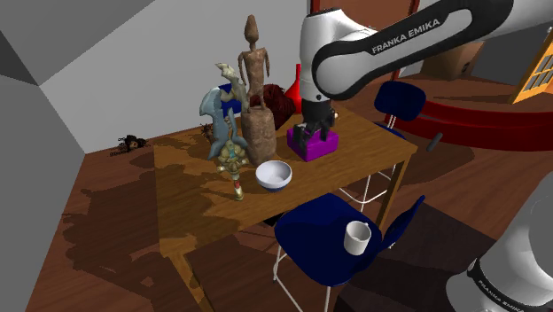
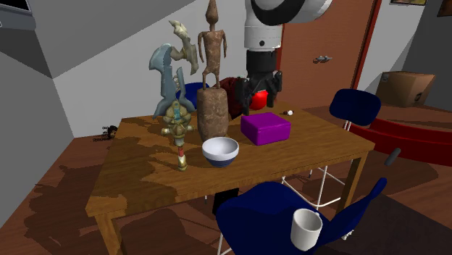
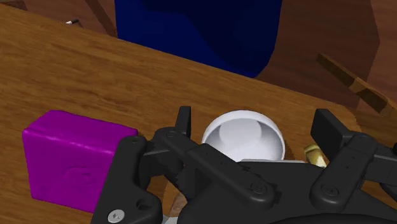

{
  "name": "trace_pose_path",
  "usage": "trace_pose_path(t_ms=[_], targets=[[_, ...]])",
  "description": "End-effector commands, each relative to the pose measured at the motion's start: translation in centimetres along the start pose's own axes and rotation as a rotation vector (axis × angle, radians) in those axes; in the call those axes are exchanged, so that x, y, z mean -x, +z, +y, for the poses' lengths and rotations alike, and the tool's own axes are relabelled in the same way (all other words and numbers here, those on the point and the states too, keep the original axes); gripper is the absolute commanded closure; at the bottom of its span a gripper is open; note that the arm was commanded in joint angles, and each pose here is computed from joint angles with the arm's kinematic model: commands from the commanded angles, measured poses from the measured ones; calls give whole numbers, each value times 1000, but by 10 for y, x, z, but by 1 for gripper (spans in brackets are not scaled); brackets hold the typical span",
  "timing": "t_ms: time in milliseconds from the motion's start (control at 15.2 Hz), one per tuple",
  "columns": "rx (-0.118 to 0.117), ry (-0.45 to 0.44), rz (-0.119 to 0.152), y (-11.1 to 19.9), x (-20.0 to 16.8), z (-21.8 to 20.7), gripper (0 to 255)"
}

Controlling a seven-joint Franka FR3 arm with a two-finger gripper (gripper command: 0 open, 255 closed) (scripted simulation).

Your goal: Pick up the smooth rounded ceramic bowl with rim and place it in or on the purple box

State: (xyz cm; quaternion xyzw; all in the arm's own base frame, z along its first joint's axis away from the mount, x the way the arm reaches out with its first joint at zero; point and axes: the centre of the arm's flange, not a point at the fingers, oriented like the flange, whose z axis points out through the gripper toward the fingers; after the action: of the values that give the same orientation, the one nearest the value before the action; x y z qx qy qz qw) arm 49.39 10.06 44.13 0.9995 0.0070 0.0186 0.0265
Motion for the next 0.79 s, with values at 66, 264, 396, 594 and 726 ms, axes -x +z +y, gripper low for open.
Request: trace_pose_path(t_ms=[66, 264, 396, 594, 726], targets=[[2, -4, 0, 26, -27, -14, 0], [4, -9, -1, 51, -53, -31, 0], [6, -12, -2, 68, -71, -42, 0], [8, -17, -3, 93, -96, -59, 0], [10, -20, -4, 110, -114, -70, 0]])
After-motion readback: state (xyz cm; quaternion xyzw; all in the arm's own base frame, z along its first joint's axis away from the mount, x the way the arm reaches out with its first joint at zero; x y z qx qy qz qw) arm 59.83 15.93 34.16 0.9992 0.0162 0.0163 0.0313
